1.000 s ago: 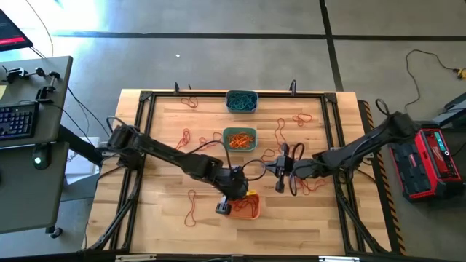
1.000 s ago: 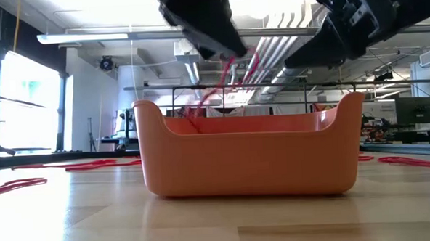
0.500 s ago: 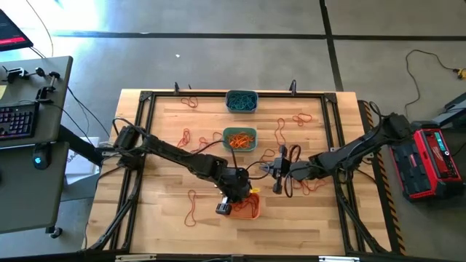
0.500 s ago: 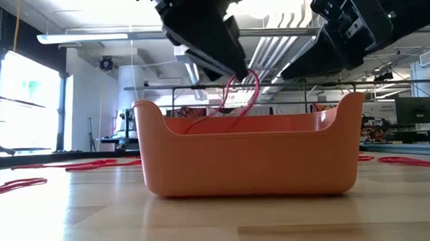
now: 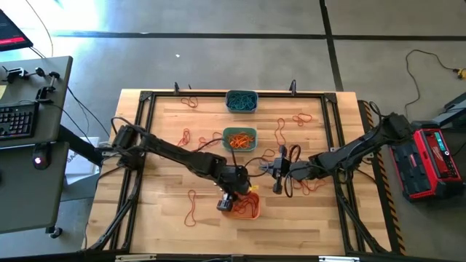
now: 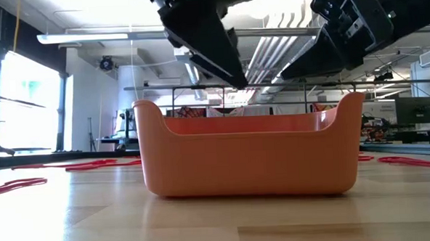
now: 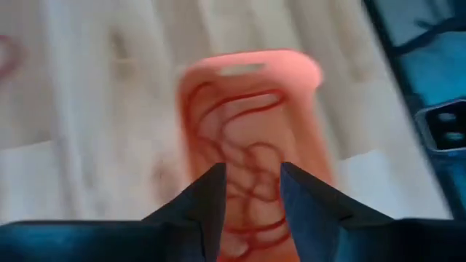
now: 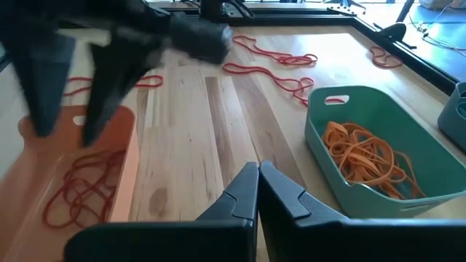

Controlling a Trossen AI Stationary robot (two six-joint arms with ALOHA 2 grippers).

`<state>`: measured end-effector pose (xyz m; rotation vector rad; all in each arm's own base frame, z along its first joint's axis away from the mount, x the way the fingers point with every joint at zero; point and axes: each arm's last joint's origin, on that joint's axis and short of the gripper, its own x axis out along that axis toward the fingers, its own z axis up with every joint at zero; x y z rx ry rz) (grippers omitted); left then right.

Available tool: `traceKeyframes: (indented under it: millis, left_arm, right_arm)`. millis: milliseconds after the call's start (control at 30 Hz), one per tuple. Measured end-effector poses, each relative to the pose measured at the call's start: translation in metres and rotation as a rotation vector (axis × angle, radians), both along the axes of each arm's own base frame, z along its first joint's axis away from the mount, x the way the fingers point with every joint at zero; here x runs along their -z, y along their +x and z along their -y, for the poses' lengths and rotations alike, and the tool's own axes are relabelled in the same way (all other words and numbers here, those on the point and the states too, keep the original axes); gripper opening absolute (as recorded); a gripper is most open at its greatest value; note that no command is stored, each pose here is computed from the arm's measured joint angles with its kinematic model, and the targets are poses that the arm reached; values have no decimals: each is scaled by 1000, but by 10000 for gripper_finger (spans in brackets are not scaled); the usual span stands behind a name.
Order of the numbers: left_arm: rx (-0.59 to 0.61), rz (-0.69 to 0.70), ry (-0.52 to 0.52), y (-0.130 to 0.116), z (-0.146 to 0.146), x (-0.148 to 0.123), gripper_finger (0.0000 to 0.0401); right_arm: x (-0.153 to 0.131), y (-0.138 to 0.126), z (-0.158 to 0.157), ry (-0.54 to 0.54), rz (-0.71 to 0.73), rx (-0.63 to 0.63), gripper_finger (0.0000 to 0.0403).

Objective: Sort rubber bands into baskets
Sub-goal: Put the red rubber band into the orange bin

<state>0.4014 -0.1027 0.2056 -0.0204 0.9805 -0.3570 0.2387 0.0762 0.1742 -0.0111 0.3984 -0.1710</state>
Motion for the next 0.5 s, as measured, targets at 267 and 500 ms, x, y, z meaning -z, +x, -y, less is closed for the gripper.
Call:
traceKeyframes:
  millis: [267, 500]
  left_arm:
    - [-121, 30, 192, -20, -17, -33, 129]
    - [-229, 39, 167, -52, -39, -29, 129]
  right_arm:
    - [1, 0, 0, -5, -7, -1, 0]
    - [1, 0, 0, -7, -11, -1, 0]
